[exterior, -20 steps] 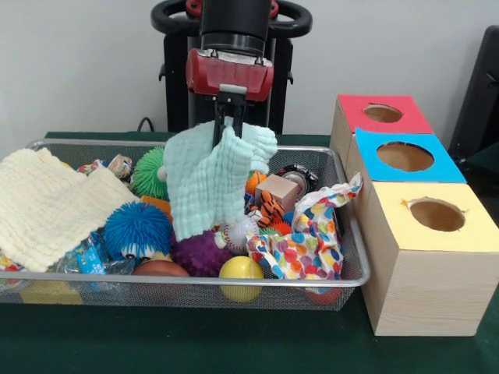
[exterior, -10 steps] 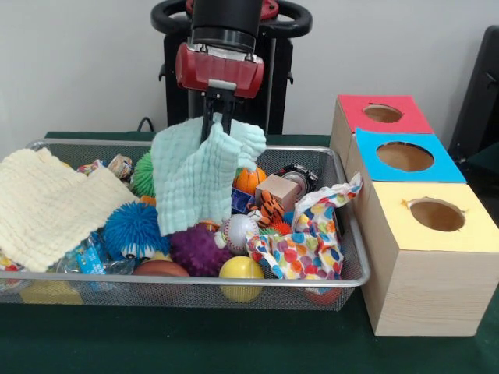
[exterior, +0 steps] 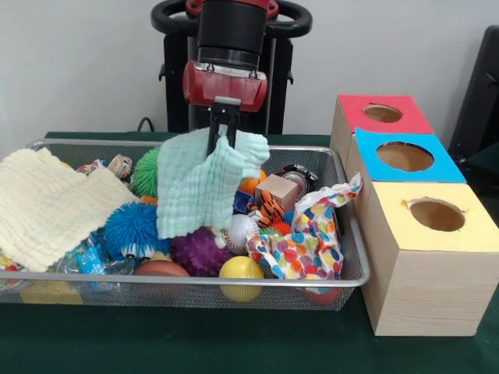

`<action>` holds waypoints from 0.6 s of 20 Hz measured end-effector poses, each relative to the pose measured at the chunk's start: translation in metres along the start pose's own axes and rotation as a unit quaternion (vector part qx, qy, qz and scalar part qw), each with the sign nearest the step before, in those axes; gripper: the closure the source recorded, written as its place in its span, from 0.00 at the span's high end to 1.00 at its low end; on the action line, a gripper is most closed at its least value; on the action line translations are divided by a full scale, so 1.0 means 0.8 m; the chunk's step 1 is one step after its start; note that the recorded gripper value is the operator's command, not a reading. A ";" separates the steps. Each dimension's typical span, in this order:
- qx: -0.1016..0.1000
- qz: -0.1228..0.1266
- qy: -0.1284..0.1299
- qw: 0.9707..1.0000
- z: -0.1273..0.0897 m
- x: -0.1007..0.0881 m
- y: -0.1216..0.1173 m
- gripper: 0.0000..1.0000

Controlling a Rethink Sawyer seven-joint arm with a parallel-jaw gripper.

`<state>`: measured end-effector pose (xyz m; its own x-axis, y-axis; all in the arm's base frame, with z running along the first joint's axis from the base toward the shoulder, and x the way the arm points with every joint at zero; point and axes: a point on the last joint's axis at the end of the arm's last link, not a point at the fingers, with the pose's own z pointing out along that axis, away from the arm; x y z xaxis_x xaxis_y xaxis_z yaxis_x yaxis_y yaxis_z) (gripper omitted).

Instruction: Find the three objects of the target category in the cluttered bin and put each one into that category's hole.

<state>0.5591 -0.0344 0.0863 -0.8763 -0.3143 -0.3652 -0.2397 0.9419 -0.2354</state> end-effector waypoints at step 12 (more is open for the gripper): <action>-0.002 -0.023 0.052 0.998 0.041 0.048 0.026 0.00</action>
<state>0.5342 -0.0307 0.0381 -0.9031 -0.3425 -0.2589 -0.2813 0.9276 -0.2459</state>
